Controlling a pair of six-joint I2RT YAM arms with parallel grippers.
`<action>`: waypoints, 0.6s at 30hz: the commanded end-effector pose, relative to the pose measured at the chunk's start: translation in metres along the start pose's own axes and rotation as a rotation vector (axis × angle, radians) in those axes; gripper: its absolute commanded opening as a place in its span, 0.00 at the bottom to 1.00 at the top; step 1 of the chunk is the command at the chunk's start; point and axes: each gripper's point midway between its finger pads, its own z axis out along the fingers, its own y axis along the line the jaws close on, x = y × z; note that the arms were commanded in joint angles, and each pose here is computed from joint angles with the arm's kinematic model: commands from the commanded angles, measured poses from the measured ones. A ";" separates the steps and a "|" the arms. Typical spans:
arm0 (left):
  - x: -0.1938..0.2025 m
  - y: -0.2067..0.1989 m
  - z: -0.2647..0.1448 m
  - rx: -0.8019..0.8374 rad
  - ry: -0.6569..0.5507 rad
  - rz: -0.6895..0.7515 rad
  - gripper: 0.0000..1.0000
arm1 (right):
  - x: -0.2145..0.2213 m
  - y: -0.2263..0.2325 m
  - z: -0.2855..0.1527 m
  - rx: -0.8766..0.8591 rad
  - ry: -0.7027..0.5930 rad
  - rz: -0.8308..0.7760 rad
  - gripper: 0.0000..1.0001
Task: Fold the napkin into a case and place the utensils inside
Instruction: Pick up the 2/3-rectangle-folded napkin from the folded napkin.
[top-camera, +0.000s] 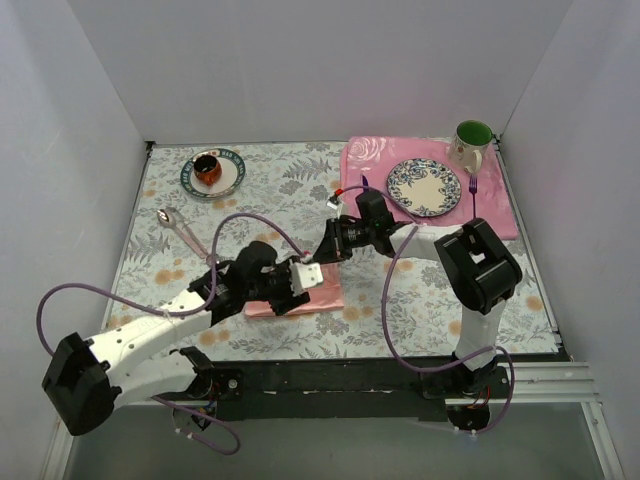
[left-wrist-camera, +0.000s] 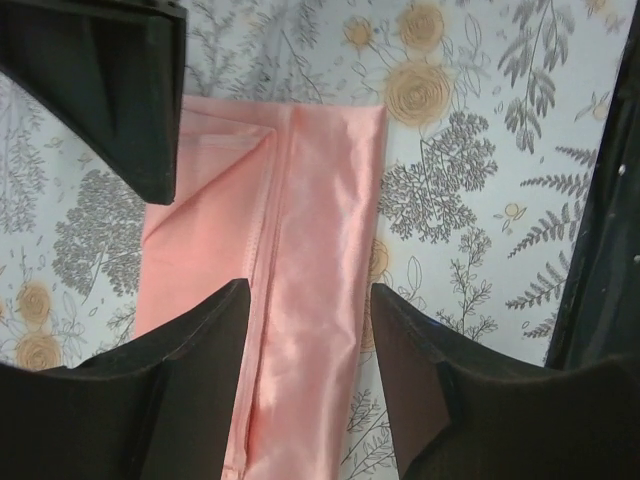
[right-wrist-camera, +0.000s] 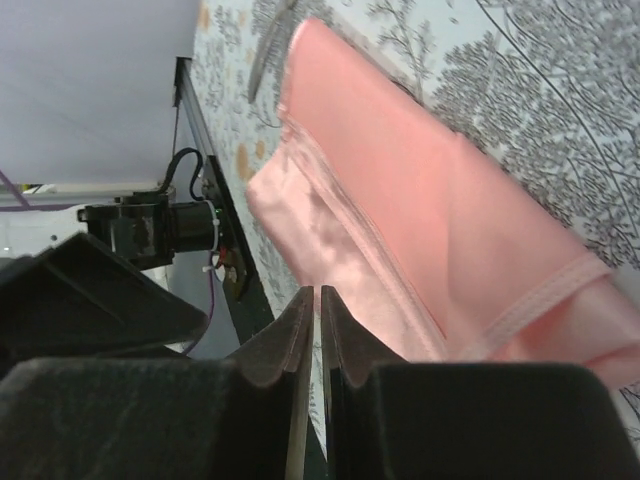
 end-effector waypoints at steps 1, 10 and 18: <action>0.011 -0.005 0.025 -0.094 0.066 0.184 0.52 | 0.009 -0.018 0.001 0.037 0.060 -0.020 0.13; 0.050 -0.043 0.057 -0.071 0.182 0.292 0.50 | 0.029 -0.059 0.005 0.122 0.112 0.003 0.11; 0.082 -0.046 0.071 -0.078 0.266 0.327 0.45 | 0.037 -0.076 0.004 0.153 0.139 -0.020 0.11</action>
